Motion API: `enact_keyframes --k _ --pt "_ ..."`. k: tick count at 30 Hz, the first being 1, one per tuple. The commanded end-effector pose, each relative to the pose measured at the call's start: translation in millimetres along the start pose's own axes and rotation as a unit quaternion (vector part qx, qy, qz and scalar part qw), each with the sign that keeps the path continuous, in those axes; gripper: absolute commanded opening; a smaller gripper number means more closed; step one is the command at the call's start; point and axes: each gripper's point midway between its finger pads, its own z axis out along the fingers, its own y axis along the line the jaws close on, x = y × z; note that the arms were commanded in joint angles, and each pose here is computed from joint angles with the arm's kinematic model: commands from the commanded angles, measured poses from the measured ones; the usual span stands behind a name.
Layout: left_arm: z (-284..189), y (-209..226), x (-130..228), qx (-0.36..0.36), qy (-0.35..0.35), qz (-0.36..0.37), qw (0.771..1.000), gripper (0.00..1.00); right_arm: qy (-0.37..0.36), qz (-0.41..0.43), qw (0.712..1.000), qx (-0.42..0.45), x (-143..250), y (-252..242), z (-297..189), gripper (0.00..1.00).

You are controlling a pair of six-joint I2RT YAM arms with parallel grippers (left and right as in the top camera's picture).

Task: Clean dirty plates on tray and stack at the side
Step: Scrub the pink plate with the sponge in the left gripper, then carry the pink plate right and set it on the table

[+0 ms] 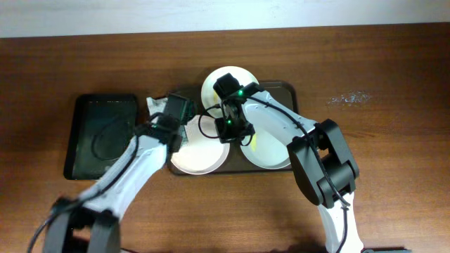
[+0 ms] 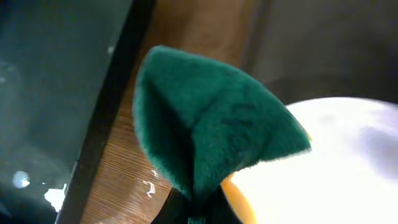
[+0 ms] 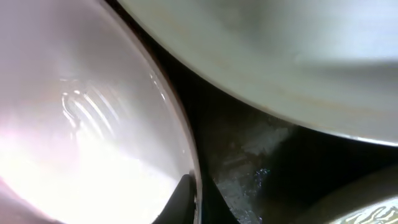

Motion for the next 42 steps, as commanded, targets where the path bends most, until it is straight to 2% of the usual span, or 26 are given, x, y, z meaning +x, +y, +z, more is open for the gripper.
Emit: enact_keyframes --k 1,3,6,9,10,12,15,17,19,22,23,26,28,29,31,32,34,36,38,39,42 --pt "-59.7 -31.9 -11.5 0.16 -0.008 -0.029 0.987 0.0 0.003 -0.006 0.999 0.033 3.0 -9.1 -7.2 0.04" --pt "-88.5 -30.7 -16.1 0.198 -0.026 -0.022 0.98 0.0 -0.014 -0.016 0.999 0.028 -4.5 -0.8 -31.2 0.04" --pt "-101.4 -0.7 -7.1 0.176 -0.013 -0.034 0.984 0.0 -0.056 -0.02 0.996 0.063 -18.2 -1.3 -77.8 0.04" --pt "-92.3 24.2 5.2 0.139 0.022 -0.047 0.989 0.0 -0.117 -0.029 0.979 0.163 -30.5 -13.0 -142.8 0.04" --pt "-90.0 29.5 4.2 0.134 0.024 -0.055 0.989 0.0 -0.136 -0.065 0.968 0.199 -30.7 -3.4 -165.7 0.04" --pt "-89.4 31.5 4.9 0.13 0.025 -0.055 0.99 0.0 -0.187 -0.098 0.93 0.301 -32.1 6.8 -204.7 0.04" --pt "-88.7 34.2 8.1 0.123 0.031 -0.053 0.99 0.0 -0.262 -0.138 0.838 0.459 -29.4 24.1 -251.2 0.04" --pt "-87.5 34.5 10.0 0.122 0.033 -0.053 0.991 0.0 -0.299 -0.155 0.791 0.511 -25.0 41.7 -270.8 0.04" --pt "-86.6 35.1 12.4 0.12 0.037 -0.052 0.991 0.0 -0.322 -0.164 0.761 0.539 -20.6 54.5 -282.7 0.04" --pt "-86.6 35.4 13.0 0.12 0.038 -0.052 0.991 0.0 -0.32 -0.169 0.764 0.534 -19.1 57.5 -280.0 0.04" --pt "-86.6 35.4 13.0 0.12 0.038 -0.052 0.991 0.0 -0.307 -0.17 0.786 0.509 -19.1 57.2 -269.0 0.04" --pt "-86.6 35.4 13.0 0.12 0.038 -0.052 0.991 0.0 -0.24 -0.138 0.885 0.376 -28.4 36.6 -225.0 0.04" --pt "-86.6 35.5 13.2 0.119 0.038 -0.051 0.991 0.0 -0.198 -0.062 0.937 0.281 -37.1 1.4 -210.1 0.04" --pt "-86.6 35.7 13.7 0.119 0.039 -0.051 0.991 0.0 -0.167 -0.013 0.965 0.202 -41.7 -24.1 -204.5 0.04" --pt "-86.6 35.8 13.8 0.119 0.039 -0.051 0.991 0.0 -0.143 0.056 0.982 0.107 -46.5 -59.9 -206.8 0.04" --pt "-86.6 35.8 13.8 0.119 0.039 -0.051 0.991 0.0 -0.137 0.098 0.984 0.056 -48.6 -84.8 -212.1 0.04" --pt "-86.6 35.8 14.0 0.119 0.04 -0.051 0.991 0.0 -0.139 0.174 0.974 0.031 -45.4 -144.7 -226.0 0.04" --pt "-86.6 35.7 14.1 0.119 0.04 -0.051 0.991 0.0 -0.147 0.218 0.964 0.046 -34.7 -207.4 -239.3 0.04" --pt "-86.7 35.3 14.3 0.12 0.041 -0.051 0.991 0.0 -0.146 0.292 0.941 0.092 -8.5 -280.9 -246.5 0.04" --pt "-86.8 35.1 14.3 0.121 0.041 -0.051 0.991 0.0 -0.133 0.339 0.926 0.096 13.0 -318.5 -236.4 0.04" --pt "-86.8 35.0 14.0 0.121 0.04 -0.051 0.991 0.0 -0.115 0.401 0.904 0.094 47.5 -372.9 -187.2 0.04"
